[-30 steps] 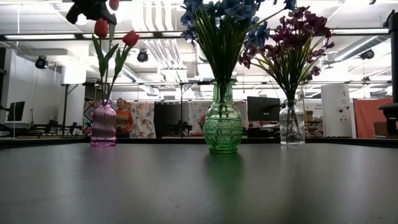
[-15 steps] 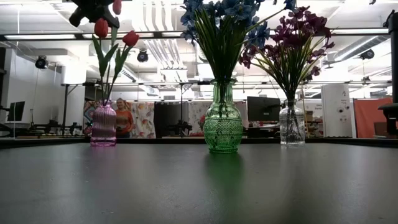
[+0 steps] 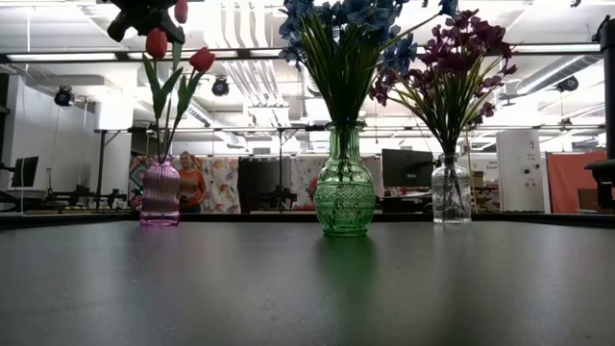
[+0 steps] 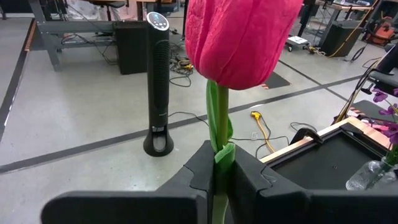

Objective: Sort flowers into vase by color
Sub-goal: Put the pink tulip into the violet vase

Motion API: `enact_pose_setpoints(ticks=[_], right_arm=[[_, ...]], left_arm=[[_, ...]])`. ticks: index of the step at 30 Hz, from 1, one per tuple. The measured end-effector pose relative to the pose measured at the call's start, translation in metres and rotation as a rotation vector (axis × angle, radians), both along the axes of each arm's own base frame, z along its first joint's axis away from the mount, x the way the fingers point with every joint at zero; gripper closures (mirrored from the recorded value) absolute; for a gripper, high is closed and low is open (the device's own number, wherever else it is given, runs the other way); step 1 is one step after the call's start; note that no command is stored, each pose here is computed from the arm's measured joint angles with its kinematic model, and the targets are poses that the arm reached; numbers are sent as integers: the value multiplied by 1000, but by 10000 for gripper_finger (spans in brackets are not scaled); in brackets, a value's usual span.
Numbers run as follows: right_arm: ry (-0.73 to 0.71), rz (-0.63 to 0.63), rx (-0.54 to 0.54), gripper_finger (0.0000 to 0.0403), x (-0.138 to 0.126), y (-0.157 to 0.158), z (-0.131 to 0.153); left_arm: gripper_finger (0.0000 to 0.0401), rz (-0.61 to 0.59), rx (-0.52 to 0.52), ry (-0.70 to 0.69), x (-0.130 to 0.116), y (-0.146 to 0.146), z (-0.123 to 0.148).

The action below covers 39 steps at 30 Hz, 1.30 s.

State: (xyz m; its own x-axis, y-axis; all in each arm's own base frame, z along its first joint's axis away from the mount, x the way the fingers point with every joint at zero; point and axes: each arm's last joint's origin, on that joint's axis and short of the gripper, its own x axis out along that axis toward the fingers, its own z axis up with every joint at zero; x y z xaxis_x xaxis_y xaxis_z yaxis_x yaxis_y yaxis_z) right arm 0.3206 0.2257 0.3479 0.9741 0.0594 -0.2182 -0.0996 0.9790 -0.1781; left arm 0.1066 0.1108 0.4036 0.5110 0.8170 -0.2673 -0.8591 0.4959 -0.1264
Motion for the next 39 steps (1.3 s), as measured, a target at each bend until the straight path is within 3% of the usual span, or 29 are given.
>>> enact_pose_setpoints(ticks=[26,39], right_arm=[[0,2,-6,186,0,0,0],[0,2,-7,186,0,0,0]], left_arm=[[384,-1,2,3,0,0,0],[322,-1,2,4,0,0,0]])
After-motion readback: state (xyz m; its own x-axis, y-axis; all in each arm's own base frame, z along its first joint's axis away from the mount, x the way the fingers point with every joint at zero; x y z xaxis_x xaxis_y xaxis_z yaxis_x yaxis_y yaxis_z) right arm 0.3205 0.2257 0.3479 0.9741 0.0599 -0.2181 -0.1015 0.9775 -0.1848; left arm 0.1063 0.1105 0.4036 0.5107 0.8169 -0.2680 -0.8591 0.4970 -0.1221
